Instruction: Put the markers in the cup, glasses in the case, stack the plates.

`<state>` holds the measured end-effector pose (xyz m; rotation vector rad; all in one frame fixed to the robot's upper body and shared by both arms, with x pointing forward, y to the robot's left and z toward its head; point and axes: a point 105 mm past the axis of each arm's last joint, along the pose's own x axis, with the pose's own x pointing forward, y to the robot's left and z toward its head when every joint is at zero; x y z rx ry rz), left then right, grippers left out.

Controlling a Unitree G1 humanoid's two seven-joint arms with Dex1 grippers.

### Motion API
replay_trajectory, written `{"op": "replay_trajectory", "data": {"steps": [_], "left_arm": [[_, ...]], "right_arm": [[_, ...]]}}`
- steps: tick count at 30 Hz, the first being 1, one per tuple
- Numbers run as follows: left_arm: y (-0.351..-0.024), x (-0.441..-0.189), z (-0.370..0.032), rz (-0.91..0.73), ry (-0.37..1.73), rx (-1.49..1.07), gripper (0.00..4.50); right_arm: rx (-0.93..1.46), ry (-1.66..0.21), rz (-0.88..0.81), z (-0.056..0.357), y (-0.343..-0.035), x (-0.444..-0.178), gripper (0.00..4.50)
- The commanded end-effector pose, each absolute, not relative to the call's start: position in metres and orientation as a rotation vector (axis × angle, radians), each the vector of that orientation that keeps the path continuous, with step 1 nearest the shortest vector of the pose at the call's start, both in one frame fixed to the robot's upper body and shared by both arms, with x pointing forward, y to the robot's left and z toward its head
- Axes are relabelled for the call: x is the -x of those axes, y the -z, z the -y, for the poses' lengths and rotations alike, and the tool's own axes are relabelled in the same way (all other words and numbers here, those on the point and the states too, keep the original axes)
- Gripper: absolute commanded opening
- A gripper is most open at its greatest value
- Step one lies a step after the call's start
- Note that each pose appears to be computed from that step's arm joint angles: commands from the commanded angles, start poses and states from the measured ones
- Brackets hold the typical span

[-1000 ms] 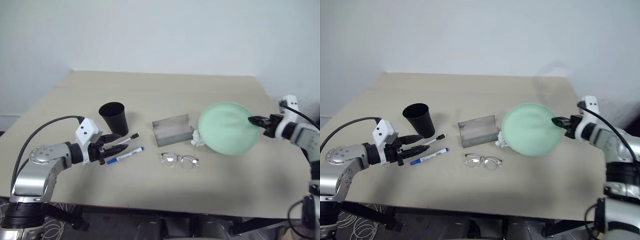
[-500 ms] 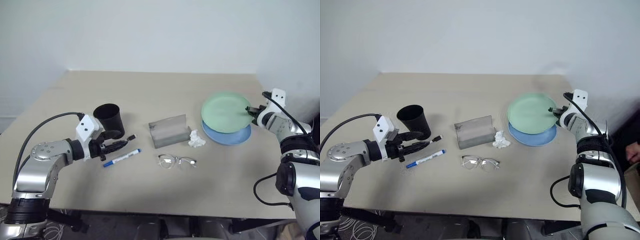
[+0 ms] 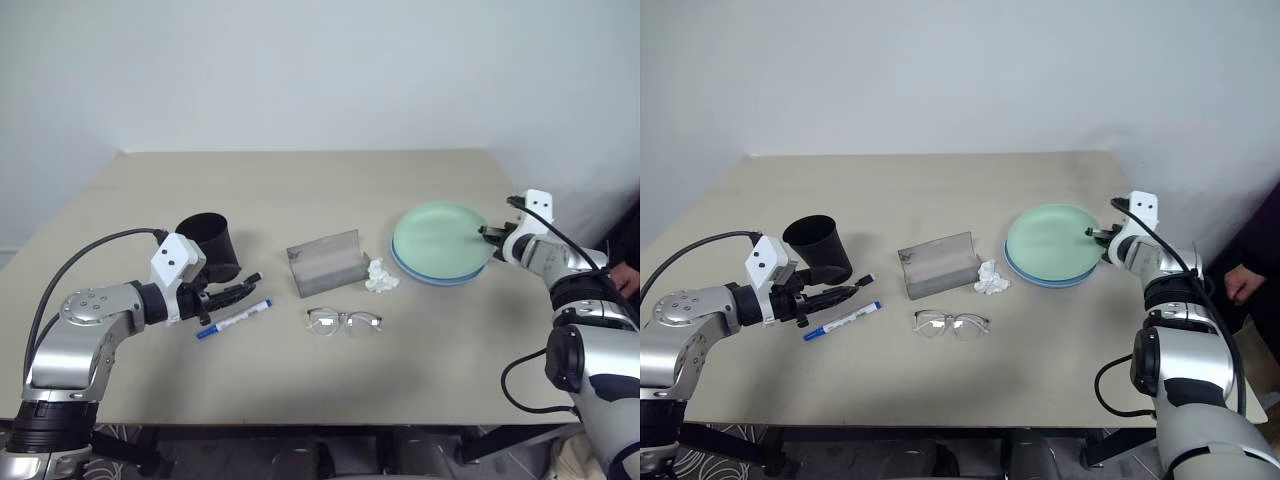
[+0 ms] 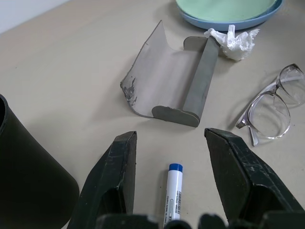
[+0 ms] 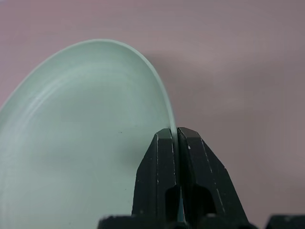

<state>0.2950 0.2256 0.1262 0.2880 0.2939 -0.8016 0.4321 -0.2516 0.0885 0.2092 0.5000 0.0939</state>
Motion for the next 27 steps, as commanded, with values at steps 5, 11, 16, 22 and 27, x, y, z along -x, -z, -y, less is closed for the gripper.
{"op": "replay_trajectory", "data": {"steps": [5,11,16,22,27], "left_arm": [[-0.139,-0.297,-0.221,-0.252,0.809,-0.315,2.34],[-0.139,-0.296,-0.222,-0.255,0.806,-0.315,2.34],[-0.139,-0.297,-0.222,-0.257,0.807,-0.317,2.34],[-0.138,-0.297,-0.219,-0.255,0.812,-0.313,2.34],[-0.137,-0.297,-0.218,-0.256,0.812,-0.312,2.34]], "right_arm": [[-0.137,-0.109,-0.463,0.245,-0.104,-0.438,1.03],[-0.033,-0.128,-0.400,0.243,-0.125,-0.443,3.13],[0.041,-0.347,-0.324,0.200,-0.153,-0.440,4.47],[0.195,-0.711,-0.314,0.127,-0.150,-0.402,4.47],[0.265,-0.817,-0.370,0.113,-0.124,-0.382,4.47]]}}
